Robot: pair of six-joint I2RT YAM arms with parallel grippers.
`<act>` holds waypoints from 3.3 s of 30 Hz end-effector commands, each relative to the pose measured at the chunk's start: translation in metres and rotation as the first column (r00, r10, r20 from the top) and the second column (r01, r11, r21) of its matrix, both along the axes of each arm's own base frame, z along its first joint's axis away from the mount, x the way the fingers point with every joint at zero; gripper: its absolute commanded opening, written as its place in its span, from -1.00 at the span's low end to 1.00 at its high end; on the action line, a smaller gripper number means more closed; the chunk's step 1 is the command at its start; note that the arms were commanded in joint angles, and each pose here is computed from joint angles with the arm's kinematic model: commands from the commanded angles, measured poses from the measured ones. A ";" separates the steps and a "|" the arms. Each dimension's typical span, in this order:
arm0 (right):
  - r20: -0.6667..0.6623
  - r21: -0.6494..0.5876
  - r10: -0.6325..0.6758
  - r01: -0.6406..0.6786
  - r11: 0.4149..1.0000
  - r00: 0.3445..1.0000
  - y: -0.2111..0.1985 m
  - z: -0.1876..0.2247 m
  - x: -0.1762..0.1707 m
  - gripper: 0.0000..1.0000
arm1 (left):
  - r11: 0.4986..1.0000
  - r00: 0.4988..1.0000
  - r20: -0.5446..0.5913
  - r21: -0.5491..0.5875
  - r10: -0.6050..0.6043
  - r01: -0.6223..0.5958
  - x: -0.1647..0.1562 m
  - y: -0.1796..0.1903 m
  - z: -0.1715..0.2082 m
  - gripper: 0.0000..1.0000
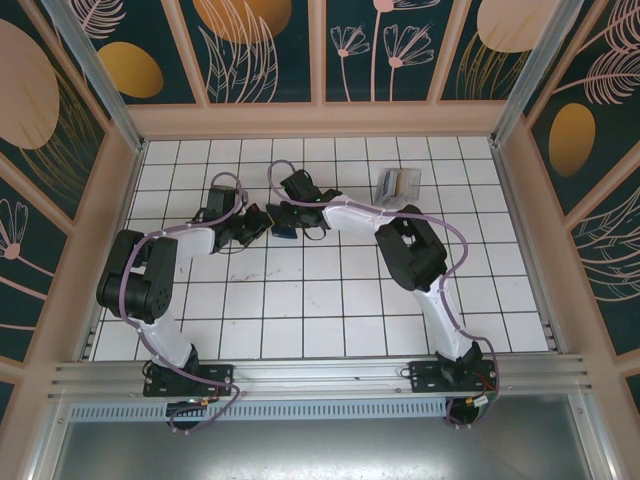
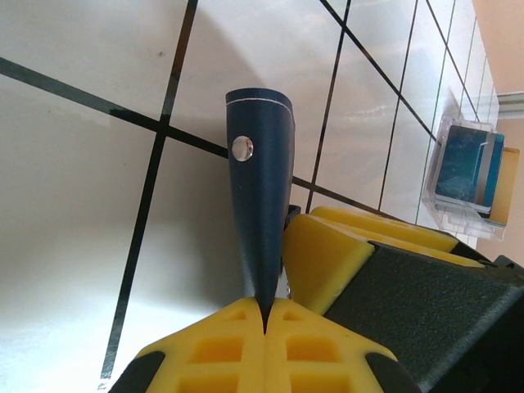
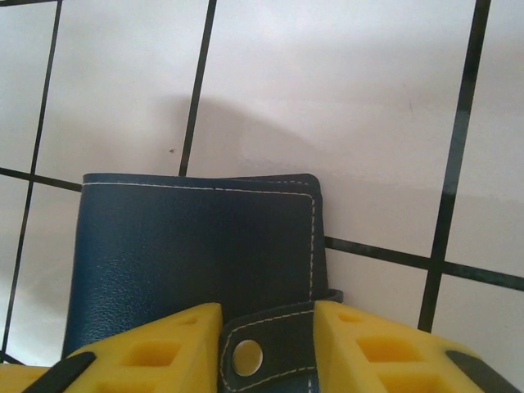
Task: Put the credit cards into the card holder
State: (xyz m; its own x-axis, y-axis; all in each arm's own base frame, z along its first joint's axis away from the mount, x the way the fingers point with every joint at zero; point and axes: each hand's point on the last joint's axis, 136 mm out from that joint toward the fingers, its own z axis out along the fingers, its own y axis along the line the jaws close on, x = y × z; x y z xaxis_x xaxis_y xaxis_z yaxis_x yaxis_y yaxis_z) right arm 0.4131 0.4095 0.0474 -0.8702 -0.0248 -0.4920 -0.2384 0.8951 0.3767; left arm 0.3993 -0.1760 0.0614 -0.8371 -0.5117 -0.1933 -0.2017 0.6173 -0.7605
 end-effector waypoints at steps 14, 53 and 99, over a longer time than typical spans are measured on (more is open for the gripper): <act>0.003 -0.103 -0.078 0.078 0.992 0.997 -0.055 0.009 -0.007 -1.00 | 1.000 0.999 0.044 0.019 0.017 -0.017 0.001 0.004 -0.001 -1.00; 0.007 0.415 0.163 -0.151 0.897 0.987 -0.024 0.131 -0.037 -1.00 | 0.967 0.963 0.121 -0.049 -0.242 0.249 -0.014 -0.029 0.030 0.26; -0.071 0.053 -0.112 0.116 0.992 0.991 -0.154 0.036 -0.023 -0.79 | 0.975 0.986 -0.047 0.148 -0.158 0.163 -0.032 0.006 -0.028 -0.60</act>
State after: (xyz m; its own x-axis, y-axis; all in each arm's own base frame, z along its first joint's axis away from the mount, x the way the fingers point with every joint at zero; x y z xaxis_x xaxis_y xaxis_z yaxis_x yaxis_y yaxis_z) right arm 0.3867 0.2693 0.0792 -0.9114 0.1125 -0.3958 -0.1097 0.8606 0.4973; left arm 0.3698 -0.1692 0.0311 -0.9166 -0.3297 -0.2260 -0.1181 0.7636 -0.6349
